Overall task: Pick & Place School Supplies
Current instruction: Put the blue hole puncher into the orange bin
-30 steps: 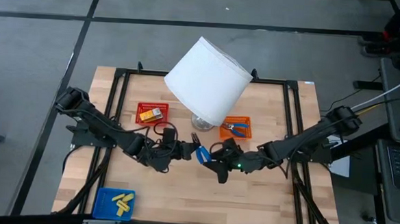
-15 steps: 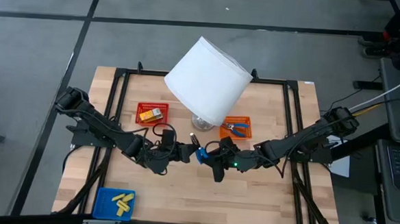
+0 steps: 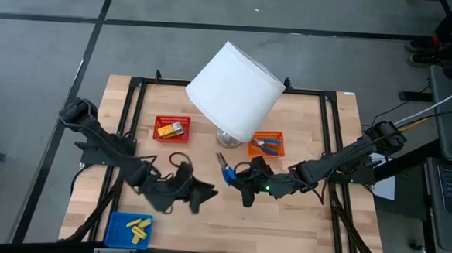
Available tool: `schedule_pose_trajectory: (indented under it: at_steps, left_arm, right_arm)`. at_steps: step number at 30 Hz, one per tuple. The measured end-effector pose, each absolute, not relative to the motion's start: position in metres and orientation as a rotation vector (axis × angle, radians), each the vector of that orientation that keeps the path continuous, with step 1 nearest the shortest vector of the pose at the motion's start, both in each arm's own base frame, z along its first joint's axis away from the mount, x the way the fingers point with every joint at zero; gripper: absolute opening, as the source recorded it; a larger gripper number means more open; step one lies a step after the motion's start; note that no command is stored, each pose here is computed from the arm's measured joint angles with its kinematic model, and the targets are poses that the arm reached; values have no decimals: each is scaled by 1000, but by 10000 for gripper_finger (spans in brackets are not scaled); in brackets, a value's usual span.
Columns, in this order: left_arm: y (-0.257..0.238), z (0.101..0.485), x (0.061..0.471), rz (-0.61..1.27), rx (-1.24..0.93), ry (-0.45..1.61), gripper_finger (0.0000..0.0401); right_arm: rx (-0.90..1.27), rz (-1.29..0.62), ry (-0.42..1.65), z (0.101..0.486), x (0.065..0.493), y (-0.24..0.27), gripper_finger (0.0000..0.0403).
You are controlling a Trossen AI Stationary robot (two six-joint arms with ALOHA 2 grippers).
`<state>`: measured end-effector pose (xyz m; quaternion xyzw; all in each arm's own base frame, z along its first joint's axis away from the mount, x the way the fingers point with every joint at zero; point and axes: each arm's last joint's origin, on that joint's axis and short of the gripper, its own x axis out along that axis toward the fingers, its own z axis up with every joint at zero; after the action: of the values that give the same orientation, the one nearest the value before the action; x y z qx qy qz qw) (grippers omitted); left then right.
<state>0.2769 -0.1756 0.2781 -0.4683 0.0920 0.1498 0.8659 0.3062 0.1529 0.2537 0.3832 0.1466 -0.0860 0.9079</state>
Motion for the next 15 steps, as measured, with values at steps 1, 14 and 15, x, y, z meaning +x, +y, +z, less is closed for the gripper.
schedule_pose_trajectory:
  at_steps: [1, 14, 15]
  left_arm:
    - [-181, 280, 272, 295, -969, 196, 177]
    - [-225, 298, 216, 275, -881, 63, 167]
    - [-227, 298, 213, 280, -878, 55, 166]
  right_arm:
    - [796, -184, 300, 254, 306, 153, 79]
    - [887, -771, 582, 223, 257, 121, 79]
    - [887, -819, 603, 222, 253, 116, 79]
